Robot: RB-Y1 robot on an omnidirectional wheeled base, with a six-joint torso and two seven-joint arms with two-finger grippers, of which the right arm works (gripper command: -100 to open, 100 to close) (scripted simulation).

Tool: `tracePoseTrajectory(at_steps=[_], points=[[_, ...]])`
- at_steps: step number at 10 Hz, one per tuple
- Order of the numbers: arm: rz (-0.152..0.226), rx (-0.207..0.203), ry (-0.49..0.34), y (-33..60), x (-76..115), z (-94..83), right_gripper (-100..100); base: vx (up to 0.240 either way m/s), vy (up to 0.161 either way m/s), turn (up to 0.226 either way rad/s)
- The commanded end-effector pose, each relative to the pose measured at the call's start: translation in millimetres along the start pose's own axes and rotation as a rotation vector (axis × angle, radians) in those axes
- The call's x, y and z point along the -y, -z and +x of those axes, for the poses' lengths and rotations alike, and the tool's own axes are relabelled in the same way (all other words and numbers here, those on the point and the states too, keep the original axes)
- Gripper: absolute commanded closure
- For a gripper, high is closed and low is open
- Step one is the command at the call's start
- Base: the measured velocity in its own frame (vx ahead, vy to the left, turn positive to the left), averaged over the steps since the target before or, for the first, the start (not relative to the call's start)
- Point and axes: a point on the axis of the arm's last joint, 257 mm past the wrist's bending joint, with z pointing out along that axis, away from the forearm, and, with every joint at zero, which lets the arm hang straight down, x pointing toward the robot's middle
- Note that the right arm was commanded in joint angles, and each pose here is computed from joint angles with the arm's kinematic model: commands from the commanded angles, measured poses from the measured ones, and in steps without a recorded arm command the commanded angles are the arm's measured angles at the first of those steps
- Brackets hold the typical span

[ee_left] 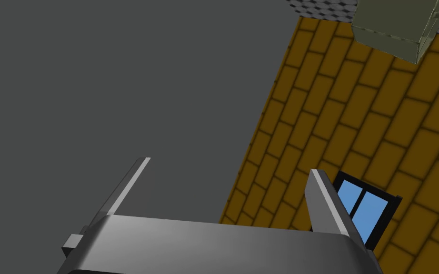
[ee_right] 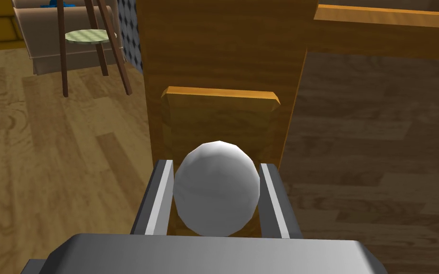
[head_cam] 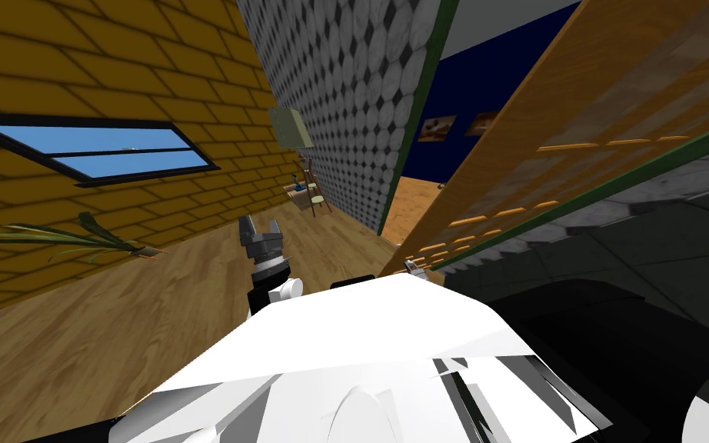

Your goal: Pull the door open

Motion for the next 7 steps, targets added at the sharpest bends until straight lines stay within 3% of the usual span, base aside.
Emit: tracePoseTrajectory(at_steps=[1,5,7], points=[[0.011,-0.001,-0.003,4.2,4.5,-1.7,100,-0.028,-0.006,0.004],[0.057,-0.001,0.001,25.2,13.0,-2.7,100,-0.05,-0.009,0.026],[0.054,0.01,0.008,27.8,10.4,-4.8,100,-0.023,-0.004,-0.006]])
